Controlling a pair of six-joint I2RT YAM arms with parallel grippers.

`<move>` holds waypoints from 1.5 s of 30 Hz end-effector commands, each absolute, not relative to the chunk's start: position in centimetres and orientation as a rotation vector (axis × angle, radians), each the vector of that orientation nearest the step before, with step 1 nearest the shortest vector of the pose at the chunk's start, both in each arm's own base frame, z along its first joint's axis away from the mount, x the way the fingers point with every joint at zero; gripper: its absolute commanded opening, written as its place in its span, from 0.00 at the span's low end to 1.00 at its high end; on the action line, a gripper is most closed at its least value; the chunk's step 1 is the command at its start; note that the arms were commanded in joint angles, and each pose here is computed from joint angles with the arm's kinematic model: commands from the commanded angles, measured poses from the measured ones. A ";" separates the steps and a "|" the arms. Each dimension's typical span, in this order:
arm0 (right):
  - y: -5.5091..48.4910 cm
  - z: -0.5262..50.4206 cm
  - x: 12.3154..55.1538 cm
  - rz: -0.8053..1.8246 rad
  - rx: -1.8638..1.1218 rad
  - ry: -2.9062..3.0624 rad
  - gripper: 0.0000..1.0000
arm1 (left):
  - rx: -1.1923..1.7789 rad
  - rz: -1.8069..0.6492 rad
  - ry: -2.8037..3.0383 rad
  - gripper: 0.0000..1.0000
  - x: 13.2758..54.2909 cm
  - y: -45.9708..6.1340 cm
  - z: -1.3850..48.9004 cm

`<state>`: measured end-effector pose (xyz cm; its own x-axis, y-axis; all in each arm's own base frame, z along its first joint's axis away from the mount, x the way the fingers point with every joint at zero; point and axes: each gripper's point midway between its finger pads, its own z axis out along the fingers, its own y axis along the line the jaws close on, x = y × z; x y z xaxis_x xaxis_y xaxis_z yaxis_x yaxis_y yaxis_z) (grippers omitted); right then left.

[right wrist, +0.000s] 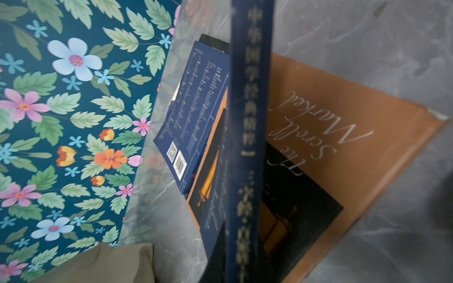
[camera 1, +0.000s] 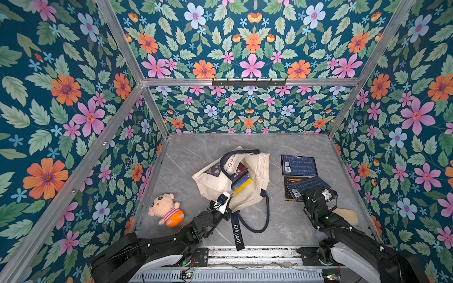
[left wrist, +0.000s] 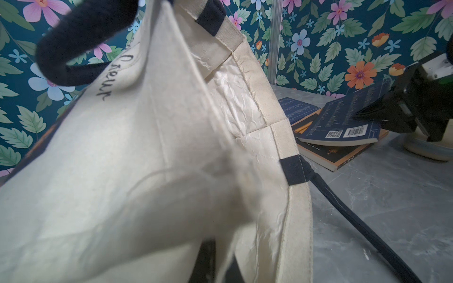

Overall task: Take out the books from the canvas bag
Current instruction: Place the book on the book.

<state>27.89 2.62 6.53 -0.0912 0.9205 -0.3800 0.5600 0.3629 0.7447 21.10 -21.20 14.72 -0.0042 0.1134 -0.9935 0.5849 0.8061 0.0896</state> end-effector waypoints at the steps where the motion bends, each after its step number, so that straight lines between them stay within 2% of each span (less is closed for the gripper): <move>1: 2.4 6.5 28.7 0.551 1.408 1.696 0.00 | 0.558 -0.432 1.499 0.00 21.0 -21.4 16.2; 12: 3.5 3.5 29.5 0.553 1.601 1.710 0.00 | 0.567 -0.433 1.496 0.00 21.0 -21.6 16.2; 14: 3.6 3.1 29.5 0.559 1.630 1.707 0.09 | 0.568 -0.436 1.495 0.00 21.0 -21.6 16.2; 21: 4.9 3.5 29.6 0.610 1.627 1.740 0.25 | 0.573 -0.437 1.495 0.00 20.9 -21.7 16.2; 27: 5.0 4.0 28.7 0.609 1.634 1.752 0.49 | 0.577 -0.439 1.497 0.00 20.9 -21.8 16.1; 29: 4.7 4.4 28.3 0.604 1.630 1.745 0.59 | 0.577 -0.442 1.496 0.00 20.9 -21.8 16.2; 32: 4.3 4.9 27.7 0.598 1.630 1.739 0.88 | 0.581 -0.444 1.498 0.00 20.9 -21.9 16.1; 34: 4.2 5.3 27.5 0.605 1.609 1.740 0.99 | 0.585 -0.444 1.500 0.00 20.9 -22.0 16.0; 39: 4.2 7.2 27.4 0.647 1.529 1.735 0.99 | 0.585 -0.451 1.496 0.00 20.8 -22.0 16.1; 45: 5.6 12.7 28.3 0.734 1.239 1.762 0.99 | 0.593 -0.472 1.478 0.00 20.5 -22.1 16.4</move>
